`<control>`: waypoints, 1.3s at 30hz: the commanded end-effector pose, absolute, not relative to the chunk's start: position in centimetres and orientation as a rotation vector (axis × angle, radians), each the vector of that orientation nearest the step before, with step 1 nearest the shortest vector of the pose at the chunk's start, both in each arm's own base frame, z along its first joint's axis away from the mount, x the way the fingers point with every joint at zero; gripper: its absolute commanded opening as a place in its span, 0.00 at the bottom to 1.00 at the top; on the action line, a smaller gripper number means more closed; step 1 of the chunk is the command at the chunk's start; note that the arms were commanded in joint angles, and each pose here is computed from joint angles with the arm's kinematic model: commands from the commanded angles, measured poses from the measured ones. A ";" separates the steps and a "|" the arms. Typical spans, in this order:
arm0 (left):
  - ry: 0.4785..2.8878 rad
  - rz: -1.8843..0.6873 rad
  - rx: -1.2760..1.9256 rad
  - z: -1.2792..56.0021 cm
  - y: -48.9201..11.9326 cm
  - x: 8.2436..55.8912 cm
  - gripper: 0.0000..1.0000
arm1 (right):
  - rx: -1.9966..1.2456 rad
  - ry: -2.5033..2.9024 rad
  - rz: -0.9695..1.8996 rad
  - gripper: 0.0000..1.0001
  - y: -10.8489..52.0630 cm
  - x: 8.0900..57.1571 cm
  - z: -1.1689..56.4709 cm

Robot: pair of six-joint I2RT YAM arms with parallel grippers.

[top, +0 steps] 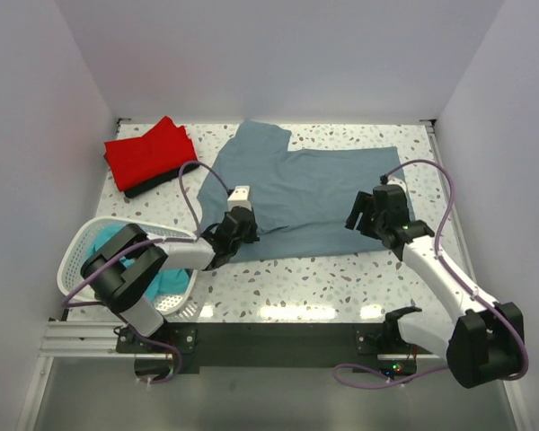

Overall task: Fold and stack the t-shirts
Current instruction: Fold the tshirt

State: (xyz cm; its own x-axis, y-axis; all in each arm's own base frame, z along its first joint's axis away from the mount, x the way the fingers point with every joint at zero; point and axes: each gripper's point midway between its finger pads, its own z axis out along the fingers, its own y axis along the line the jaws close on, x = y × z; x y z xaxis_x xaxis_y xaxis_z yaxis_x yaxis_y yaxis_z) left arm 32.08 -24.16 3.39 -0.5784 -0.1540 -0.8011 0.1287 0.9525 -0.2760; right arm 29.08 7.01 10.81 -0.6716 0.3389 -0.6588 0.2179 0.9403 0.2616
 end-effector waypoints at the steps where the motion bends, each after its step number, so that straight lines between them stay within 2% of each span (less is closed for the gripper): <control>1: 2.050 -0.386 0.010 7.7 -25.8 34.6 0.00 | 0.377 2.243 0.212 0.74 7.3 31.6 13.7; 5: 2.010 -0.378 0.053 10.2 -28.0 37.2 0.00 | 0.384 2.240 0.178 0.74 7.1 32.9 14.3; 11: 2.011 -0.357 0.132 10.9 -30.8 40.4 0.00 | 0.400 2.248 0.126 0.76 6.8 34.3 13.8; 24: 2.064 -0.348 0.177 8.2 -31.6 44.8 0.00 | 0.383 2.302 0.061 0.76 6.9 36.6 11.4; 25: 2.065 -0.359 0.185 8.2 -31.8 44.8 0.03 | 0.382 2.303 0.062 0.76 6.9 36.6 11.3; 26: 2.054 -0.371 0.183 8.5 -31.9 45.0 0.11 | 0.384 2.300 0.063 0.76 6.9 36.7 11.4; 28: 2.046 -0.396 0.193 8.8 -32.4 45.0 0.19 | 0.380 2.297 0.067 0.76 7.0 36.7 11.6; 29: 2.033 -0.413 0.195 9.3 -32.7 45.1 0.31 | 0.381 2.293 0.065 0.76 6.9 36.8 11.7; 30: 2.022 -0.427 0.197 9.8 -32.9 45.2 0.34 | 0.382 2.289 0.067 0.76 6.9 36.8 11.8; 36: 1.965 -0.613 0.243 12.5 -35.4 44.6 0.36 | 0.381 2.283 0.076 0.77 7.1 37.0 11.8; 39: 1.947 -0.657 0.203 13.4 -34.3 44.3 0.36 | 0.368 2.282 0.102 0.77 7.5 37.1 11.8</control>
